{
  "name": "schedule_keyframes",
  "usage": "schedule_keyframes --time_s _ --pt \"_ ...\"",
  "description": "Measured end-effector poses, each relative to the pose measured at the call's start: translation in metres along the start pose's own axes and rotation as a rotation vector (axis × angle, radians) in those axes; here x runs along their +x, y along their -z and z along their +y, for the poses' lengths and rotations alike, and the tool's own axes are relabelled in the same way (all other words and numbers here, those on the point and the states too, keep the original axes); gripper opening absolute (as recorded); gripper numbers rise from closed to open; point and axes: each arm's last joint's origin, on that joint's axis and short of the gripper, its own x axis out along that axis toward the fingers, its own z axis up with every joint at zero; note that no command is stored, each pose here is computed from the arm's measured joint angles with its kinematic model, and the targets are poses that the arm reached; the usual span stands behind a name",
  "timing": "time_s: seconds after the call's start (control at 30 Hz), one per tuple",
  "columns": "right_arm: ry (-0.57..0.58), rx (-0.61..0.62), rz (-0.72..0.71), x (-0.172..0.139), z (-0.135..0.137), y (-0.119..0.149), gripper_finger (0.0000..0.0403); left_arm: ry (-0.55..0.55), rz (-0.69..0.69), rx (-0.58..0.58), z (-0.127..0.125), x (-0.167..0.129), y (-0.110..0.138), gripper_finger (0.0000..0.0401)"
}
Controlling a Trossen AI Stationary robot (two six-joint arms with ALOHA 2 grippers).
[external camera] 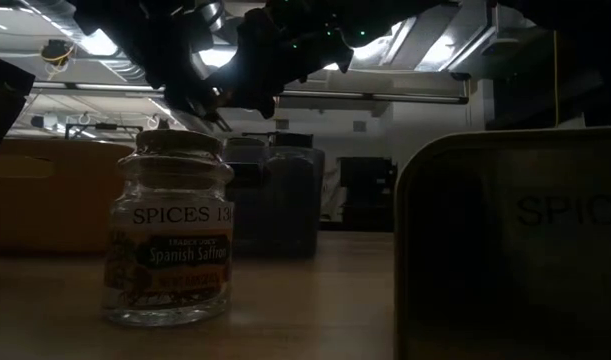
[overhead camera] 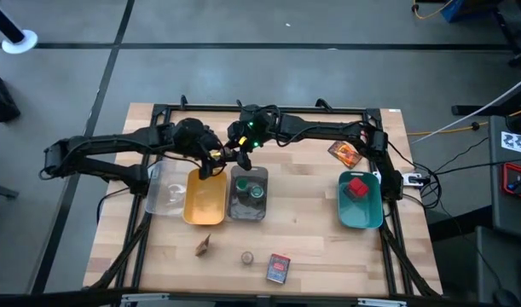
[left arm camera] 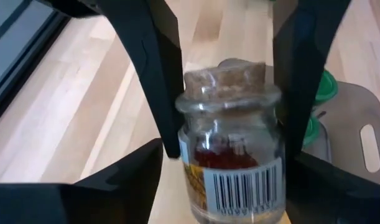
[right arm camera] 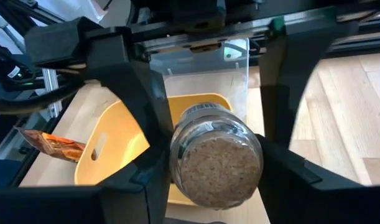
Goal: Sort spices by type
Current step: Put the top brown spice bottle into the yellow bin
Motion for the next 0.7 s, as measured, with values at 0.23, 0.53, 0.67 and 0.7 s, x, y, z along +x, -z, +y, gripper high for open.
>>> schedule_keyframes --time_s 0.23,0.53,0.67,0.7 --pt "0.005 0.0 0.0 0.0 -0.0002 0.0001 0.0191 -0.001 0.009 -0.021 0.0007 0.0025 0.0004 0.0271" --pt "0.024 -0.003 -0.002 -0.0003 -0.0011 -0.0001 0.0201 0.003 0.015 -0.053 0.0006 0.0033 0.0008 0.0172" --pt "0.058 0.015 0.0 0.002 0.0022 0.0001 0.0232 0.002 0.023 -0.067 0.0006 0.0033 0.0016 0.0172" --pt "0.061 0.013 0.001 0.0032 0.0043 0.0001 0.024 0.004 0.024 -0.066 0.0005 0.0033 0.0017 0.0172"
